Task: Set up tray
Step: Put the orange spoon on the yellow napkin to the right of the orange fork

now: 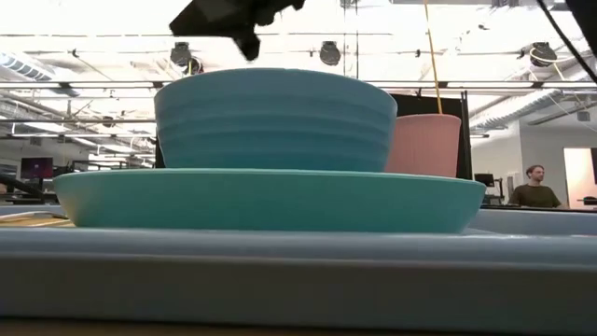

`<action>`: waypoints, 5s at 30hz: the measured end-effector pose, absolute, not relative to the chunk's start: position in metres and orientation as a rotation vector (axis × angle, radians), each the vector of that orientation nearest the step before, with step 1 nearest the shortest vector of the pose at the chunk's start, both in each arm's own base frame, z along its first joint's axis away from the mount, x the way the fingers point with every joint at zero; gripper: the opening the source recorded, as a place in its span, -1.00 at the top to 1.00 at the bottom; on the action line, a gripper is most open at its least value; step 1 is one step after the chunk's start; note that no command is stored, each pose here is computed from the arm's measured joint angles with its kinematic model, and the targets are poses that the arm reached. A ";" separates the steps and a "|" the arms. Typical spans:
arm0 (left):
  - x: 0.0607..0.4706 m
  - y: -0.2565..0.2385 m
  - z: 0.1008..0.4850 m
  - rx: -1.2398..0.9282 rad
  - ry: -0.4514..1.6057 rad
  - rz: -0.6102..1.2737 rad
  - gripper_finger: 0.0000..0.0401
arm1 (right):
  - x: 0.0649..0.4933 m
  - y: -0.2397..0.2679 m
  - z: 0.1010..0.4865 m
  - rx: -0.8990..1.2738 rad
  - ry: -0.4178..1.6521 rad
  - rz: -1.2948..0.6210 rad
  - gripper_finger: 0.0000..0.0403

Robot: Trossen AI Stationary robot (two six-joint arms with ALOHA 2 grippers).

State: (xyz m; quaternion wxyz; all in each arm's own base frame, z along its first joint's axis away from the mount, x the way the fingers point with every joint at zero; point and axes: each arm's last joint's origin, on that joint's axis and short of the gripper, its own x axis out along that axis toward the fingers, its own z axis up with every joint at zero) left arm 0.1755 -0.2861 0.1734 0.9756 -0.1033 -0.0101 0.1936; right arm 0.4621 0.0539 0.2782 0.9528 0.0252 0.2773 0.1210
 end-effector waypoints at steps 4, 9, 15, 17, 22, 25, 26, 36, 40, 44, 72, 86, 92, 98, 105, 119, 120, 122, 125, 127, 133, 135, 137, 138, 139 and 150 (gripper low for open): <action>0.179 -0.283 0.174 -0.108 -0.011 0.433 0.71 | 0.444 0.076 0.297 -0.026 0.580 0.222 1.00; 0.179 -0.278 0.189 -0.063 -0.003 0.435 0.96 | 0.420 0.098 0.301 -0.107 0.573 0.204 1.00; 0.172 -0.264 0.222 -0.004 0.010 0.433 0.98 | 0.380 0.102 0.290 -0.058 0.457 0.205 1.00; 0.172 -0.253 0.230 -0.019 0.017 0.420 0.99 | 0.364 0.100 0.281 -0.034 0.430 0.208 1.00; 0.180 -0.207 0.229 -0.144 0.139 0.349 0.99 | 0.326 0.090 0.271 -0.013 0.339 0.177 1.00; 0.188 -0.174 0.219 -0.259 0.307 0.390 0.99 | 0.308 0.084 0.267 -0.002 0.296 0.159 1.00; 0.190 -0.165 0.216 -0.276 0.356 0.418 0.99 | 0.303 0.083 0.266 0.002 0.278 0.160 1.00; 0.213 -0.102 0.202 -0.400 0.822 0.435 1.00 | 0.280 0.076 0.271 0.036 0.168 0.166 1.00; 0.225 -0.090 0.204 -0.369 0.858 0.325 1.00 | 0.280 0.076 0.270 0.035 0.170 0.166 1.00; 0.231 -0.075 0.204 -0.377 0.911 0.275 1.00 | 0.280 0.076 0.270 0.035 0.170 0.166 1.00; 0.250 -0.040 0.177 -0.371 0.982 0.033 1.00 | 0.280 0.076 0.269 0.057 0.180 0.164 1.00; 0.261 -0.035 0.153 -0.400 1.055 0.005 1.00 | 0.280 0.076 0.269 0.058 0.187 0.164 1.00; 0.262 -0.035 0.148 -0.399 1.083 -0.002 1.00 | 0.280 0.076 0.269 0.058 0.189 0.163 1.00; 0.261 -0.035 0.145 -0.403 1.093 0.008 1.00 | 0.280 0.076 0.269 0.058 0.188 0.164 1.00; 0.262 -0.035 0.146 -0.408 1.093 0.013 1.00 | 0.280 0.076 0.269 0.057 0.191 0.164 1.00; 0.258 -0.034 0.144 -0.406 1.128 0.060 1.00 | 0.279 0.076 0.268 0.057 0.193 0.163 1.00; 0.258 -0.034 0.143 -0.409 1.133 0.064 1.00 | 0.279 0.076 0.268 0.057 0.194 0.163 1.00; 0.257 -0.034 0.143 -0.414 1.137 0.069 1.00 | 0.279 0.076 0.268 0.057 0.195 0.163 1.00; 0.257 -0.034 0.143 -0.415 1.138 0.070 1.00 | 0.279 0.076 0.268 0.057 0.195 0.163 1.00; 0.257 -0.034 0.143 -0.415 1.138 0.070 1.00 | 0.279 0.076 0.268 0.057 0.195 0.163 1.00; 0.256 -0.033 0.143 -0.415 1.147 0.073 1.00 | 0.279 0.076 0.268 0.057 0.195 0.163 1.00; 0.255 -0.033 0.142 -0.413 1.157 0.077 1.00 | 0.279 0.076 0.268 0.057 0.195 0.163 1.00; 0.255 -0.033 0.142 -0.416 1.160 0.080 1.00 | 0.279 0.076 0.268 0.057 0.195 0.163 1.00; 0.255 -0.033 0.142 -0.417 1.160 0.080 1.00 | 0.279 0.076 0.268 0.057 0.195 0.163 1.00; 0.255 -0.033 0.142 -0.417 1.157 0.080 1.00 | 0.279 0.076 0.268 0.057 0.195 0.163 1.00; 0.255 -0.033 0.142 -0.417 1.158 0.080 1.00 | 0.279 0.076 0.268 0.057 0.196 0.163 1.00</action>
